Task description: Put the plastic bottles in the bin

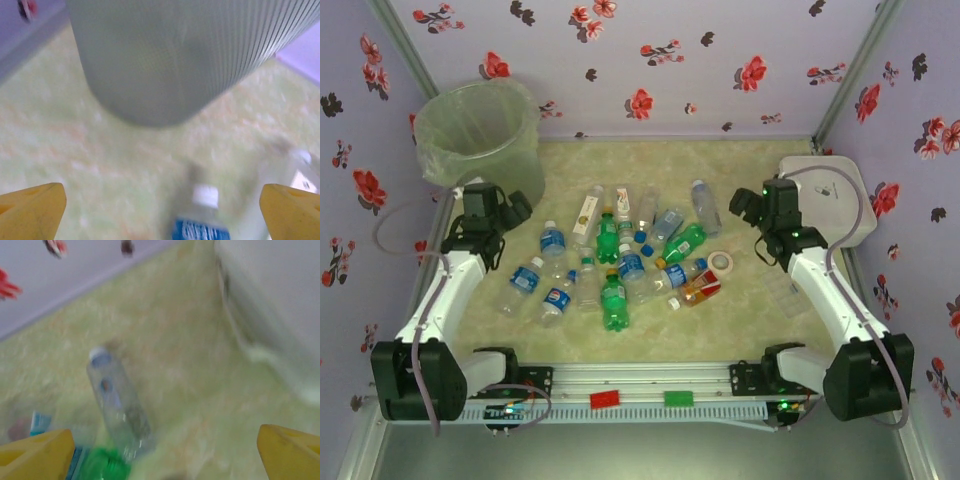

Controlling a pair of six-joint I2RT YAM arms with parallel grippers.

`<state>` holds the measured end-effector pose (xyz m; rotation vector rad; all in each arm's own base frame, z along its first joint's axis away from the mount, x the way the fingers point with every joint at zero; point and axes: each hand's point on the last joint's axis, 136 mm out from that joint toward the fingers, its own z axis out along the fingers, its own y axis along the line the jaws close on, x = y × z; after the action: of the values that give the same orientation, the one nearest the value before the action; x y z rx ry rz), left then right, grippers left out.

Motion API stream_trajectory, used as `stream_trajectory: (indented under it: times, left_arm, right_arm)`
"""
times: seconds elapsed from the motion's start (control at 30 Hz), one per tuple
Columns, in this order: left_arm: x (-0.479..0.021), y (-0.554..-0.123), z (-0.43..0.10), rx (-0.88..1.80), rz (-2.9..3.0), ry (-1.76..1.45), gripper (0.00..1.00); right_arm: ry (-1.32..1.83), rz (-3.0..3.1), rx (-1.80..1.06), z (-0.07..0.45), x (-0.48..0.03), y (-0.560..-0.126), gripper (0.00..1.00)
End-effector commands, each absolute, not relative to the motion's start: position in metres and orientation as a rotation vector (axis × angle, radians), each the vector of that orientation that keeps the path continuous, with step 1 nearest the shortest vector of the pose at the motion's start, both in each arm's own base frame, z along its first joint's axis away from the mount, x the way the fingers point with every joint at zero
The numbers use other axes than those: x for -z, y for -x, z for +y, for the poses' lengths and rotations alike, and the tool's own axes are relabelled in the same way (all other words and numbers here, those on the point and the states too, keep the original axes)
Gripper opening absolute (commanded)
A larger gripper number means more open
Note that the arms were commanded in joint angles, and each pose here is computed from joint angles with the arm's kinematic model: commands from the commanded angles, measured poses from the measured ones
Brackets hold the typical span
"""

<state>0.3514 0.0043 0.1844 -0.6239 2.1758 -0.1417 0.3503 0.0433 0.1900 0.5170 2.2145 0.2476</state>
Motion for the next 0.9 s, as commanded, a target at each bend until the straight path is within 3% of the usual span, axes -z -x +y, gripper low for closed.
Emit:
stream_trajectory:
  times: [0.0,0.23,0.57,0.87]
  left_arm:
    - [-0.168,-0.322,-0.033,0.438,2.255,0.722,1.00]
    - [-0.184,-0.329,-0.091,0.705,2.159,0.700,1.00]
    - [-0.184,-0.353,-0.185,0.740,2.303,0.388,1.00]
    - [-0.171,-0.353,-0.243,0.742,2.398,0.217,1.00]
  right_arm:
    - [-0.793,2.476,-0.430,0.068,-0.143,-0.292,0.91]
    - [-0.982,2.522,-0.588,0.107,-0.109,-0.251,0.89]
    - [-1.116,2.542,-0.729,0.135,-0.074,-0.243,0.88]
    - [-1.151,2.598,-0.690,0.144,-0.050,-0.228,0.87]
